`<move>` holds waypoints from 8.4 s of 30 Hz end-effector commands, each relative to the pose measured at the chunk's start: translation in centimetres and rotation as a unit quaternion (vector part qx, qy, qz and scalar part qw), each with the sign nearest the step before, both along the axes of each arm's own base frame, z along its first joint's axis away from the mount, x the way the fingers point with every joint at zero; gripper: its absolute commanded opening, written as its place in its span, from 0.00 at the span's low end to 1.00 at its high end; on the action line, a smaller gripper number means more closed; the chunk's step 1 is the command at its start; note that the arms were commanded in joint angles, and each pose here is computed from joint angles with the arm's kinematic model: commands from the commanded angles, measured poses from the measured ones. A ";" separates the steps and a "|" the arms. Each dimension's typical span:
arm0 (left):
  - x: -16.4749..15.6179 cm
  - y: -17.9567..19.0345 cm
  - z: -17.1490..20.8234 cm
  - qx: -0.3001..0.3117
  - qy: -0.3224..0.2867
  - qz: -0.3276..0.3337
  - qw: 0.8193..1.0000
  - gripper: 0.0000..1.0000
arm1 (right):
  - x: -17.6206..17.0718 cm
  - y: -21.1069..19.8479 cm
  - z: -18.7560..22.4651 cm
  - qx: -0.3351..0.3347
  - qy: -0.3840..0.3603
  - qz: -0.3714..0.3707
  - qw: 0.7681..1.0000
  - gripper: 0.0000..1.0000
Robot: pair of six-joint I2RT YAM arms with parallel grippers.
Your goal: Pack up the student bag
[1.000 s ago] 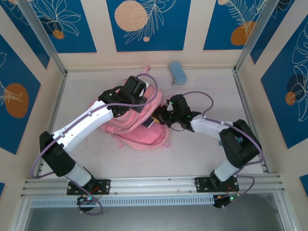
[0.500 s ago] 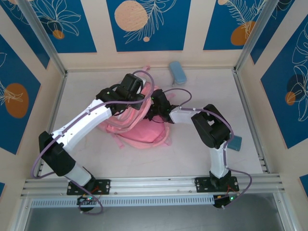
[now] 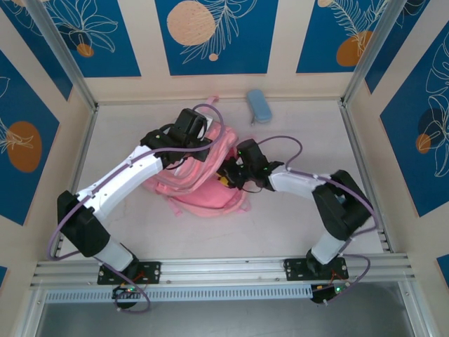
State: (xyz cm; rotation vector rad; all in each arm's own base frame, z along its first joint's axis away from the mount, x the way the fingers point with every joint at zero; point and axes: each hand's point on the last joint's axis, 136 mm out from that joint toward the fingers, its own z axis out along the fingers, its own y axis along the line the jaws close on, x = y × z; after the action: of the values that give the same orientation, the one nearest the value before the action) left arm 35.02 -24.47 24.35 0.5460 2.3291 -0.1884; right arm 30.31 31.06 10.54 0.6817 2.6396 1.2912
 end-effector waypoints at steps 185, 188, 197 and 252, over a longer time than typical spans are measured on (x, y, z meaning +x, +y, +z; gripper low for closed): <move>-10.2 2.8 -6.9 -0.067 0.048 -0.016 0.997 0.85 | 3.5 -8.5 5.2 -0.139 -0.075 0.046 0.986 0.50; -9.6 2.0 -6.9 -0.026 0.057 -0.044 0.997 0.81 | 2.4 -10.4 5.7 -0.162 -0.085 0.030 0.983 0.61; -7.1 -1.5 -7.8 0.064 0.069 -0.118 0.989 0.64 | -0.2 -15.1 5.8 -0.215 -0.095 -0.021 0.972 0.76; -0.1 -4.2 2.8 -0.010 -0.020 -0.005 1.000 0.00 | -7.9 -3.9 2.4 -0.265 -0.348 0.254 0.863 0.54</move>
State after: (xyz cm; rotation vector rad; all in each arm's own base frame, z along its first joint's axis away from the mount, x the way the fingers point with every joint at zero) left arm 33.74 -27.60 21.91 0.6307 2.4130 -0.0810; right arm 22.12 25.04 12.75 -0.4076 2.4723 0.6003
